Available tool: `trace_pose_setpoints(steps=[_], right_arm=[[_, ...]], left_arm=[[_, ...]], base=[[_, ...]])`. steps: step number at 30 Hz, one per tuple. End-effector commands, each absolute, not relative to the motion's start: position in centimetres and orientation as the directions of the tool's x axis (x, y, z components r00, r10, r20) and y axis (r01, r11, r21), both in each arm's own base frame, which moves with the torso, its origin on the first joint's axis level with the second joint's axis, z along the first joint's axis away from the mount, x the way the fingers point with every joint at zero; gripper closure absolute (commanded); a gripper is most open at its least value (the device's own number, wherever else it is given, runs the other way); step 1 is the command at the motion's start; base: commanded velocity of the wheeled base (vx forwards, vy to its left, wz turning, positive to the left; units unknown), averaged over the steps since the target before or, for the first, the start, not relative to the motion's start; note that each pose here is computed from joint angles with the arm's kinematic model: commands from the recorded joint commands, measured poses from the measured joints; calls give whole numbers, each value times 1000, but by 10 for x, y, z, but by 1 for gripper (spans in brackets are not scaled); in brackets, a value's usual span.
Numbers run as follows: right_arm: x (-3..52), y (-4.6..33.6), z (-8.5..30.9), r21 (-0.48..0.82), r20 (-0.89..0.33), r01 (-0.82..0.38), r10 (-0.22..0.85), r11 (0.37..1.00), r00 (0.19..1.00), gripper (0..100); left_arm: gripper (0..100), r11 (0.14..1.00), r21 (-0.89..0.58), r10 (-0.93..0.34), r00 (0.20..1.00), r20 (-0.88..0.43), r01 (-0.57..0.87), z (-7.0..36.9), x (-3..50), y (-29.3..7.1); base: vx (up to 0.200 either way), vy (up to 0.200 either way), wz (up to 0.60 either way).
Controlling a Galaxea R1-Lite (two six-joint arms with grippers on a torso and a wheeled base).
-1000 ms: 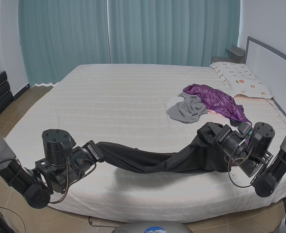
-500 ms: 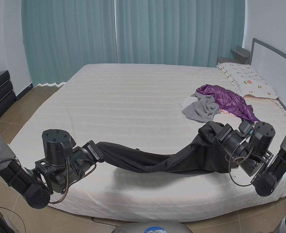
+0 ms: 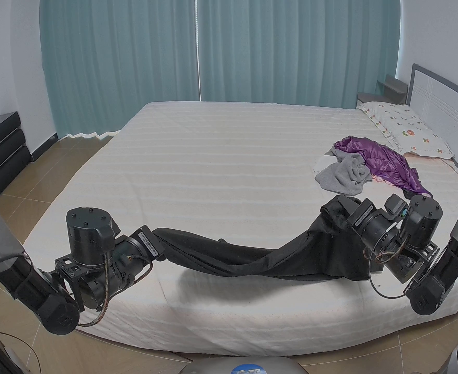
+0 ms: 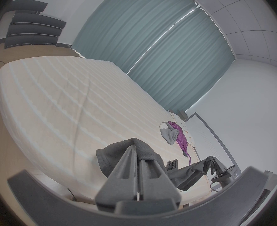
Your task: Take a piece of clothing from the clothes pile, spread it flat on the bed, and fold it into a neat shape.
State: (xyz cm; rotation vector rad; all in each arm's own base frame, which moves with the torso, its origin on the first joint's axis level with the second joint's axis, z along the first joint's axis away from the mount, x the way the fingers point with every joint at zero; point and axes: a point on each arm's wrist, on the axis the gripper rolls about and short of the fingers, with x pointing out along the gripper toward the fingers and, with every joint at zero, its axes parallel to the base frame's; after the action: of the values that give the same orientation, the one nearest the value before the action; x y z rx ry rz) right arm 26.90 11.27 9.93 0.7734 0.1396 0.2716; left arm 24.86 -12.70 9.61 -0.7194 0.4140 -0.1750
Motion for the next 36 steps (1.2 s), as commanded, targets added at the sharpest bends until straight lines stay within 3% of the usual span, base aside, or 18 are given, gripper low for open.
trace_pose_setpoints(steps=[1,7,17,22,29,36], right_arm=[[267,111,104,706,0,-206,290,678,957,100],[257,107,107,704,-6,-204,293,680,956,100],[233,95,117,694,3,-213,293,688,956,100],[218,89,133,682,59,-248,285,688,957,100],[188,76,175,652,243,-364,271,665,931,100],[181,72,213,559,361,-425,253,712,898,100]], left_arm=[[100,743,-669,-289,906,-309,9,96,247,-125],[100,739,-673,-290,908,-301,13,99,243,-123],[100,729,-683,-305,914,-268,43,112,233,-121],[100,718,-692,-311,925,-216,80,127,224,-116],[100,740,-657,-309,940,-145,142,150,206,-106],[100,754,-639,-287,952,-110,154,179,207,-105]], base=[[0,0,0],[0,0,0],[-180,0,0],[0,0,0],[0,0,0],[0,0,0]])
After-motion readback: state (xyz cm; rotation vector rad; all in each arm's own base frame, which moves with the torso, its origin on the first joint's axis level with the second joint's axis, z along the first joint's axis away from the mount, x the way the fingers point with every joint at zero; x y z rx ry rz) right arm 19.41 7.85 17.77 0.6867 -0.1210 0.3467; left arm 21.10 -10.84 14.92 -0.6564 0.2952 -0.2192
